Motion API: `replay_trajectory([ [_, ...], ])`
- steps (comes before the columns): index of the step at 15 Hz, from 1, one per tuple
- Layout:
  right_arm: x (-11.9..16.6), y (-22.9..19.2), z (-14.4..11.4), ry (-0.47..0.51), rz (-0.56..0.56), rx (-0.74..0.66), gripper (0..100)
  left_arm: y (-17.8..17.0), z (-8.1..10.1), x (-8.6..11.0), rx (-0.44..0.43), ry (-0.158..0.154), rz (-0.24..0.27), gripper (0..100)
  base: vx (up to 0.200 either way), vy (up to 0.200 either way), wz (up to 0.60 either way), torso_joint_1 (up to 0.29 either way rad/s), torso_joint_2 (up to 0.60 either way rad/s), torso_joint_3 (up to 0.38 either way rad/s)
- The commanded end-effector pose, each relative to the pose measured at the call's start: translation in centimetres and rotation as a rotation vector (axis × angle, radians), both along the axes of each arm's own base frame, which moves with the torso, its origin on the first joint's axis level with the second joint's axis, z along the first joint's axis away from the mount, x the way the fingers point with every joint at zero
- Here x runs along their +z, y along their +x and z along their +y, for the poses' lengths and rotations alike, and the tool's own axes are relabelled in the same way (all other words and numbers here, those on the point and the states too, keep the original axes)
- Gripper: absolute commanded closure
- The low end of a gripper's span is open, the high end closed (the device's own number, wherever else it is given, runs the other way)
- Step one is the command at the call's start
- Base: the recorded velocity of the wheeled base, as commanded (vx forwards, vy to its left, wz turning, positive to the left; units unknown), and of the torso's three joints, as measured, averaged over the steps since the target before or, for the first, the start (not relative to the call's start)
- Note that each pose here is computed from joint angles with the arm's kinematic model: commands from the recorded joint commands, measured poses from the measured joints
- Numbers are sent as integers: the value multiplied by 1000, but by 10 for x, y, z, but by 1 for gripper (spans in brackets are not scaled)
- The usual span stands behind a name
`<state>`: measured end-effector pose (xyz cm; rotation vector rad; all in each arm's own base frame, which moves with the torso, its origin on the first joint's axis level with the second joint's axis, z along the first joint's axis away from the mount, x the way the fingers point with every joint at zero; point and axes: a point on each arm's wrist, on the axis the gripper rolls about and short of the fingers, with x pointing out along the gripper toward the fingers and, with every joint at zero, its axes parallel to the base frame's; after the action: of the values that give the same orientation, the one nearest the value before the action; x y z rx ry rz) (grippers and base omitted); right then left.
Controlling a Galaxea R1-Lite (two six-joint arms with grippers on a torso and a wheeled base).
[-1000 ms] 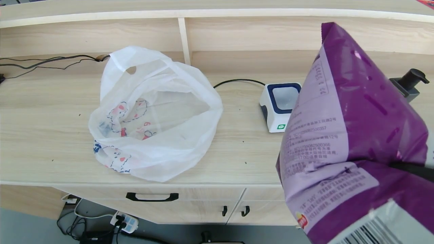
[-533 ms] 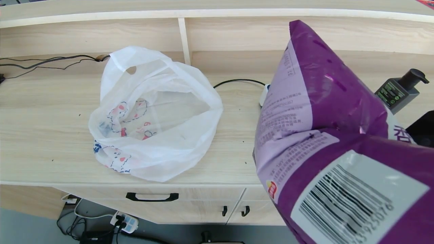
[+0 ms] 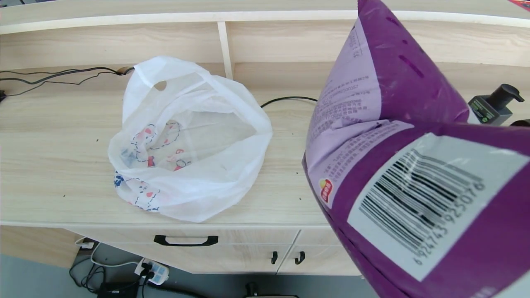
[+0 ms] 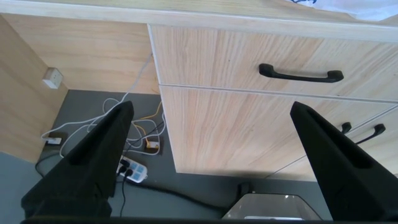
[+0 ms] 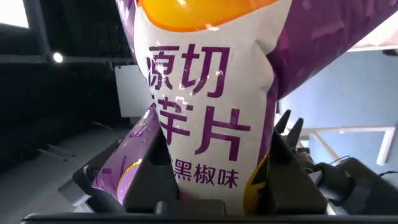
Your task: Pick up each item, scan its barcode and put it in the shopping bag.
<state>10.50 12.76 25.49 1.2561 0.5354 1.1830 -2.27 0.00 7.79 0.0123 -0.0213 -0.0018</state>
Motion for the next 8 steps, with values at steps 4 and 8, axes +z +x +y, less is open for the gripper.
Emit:
replay_trajectory([
  [4, 24, 43, -22, -217, -292, -322, 100, 0, 0, 0, 0, 0, 0, 0, 0, 0, 0, 0, 0, 0],
  [8, 38, 72, -53, -413, -519, -617, 100, 0, 0, 0, 0, -2, 0, 0, 0, 0, 0, 0, 0, 0],
])
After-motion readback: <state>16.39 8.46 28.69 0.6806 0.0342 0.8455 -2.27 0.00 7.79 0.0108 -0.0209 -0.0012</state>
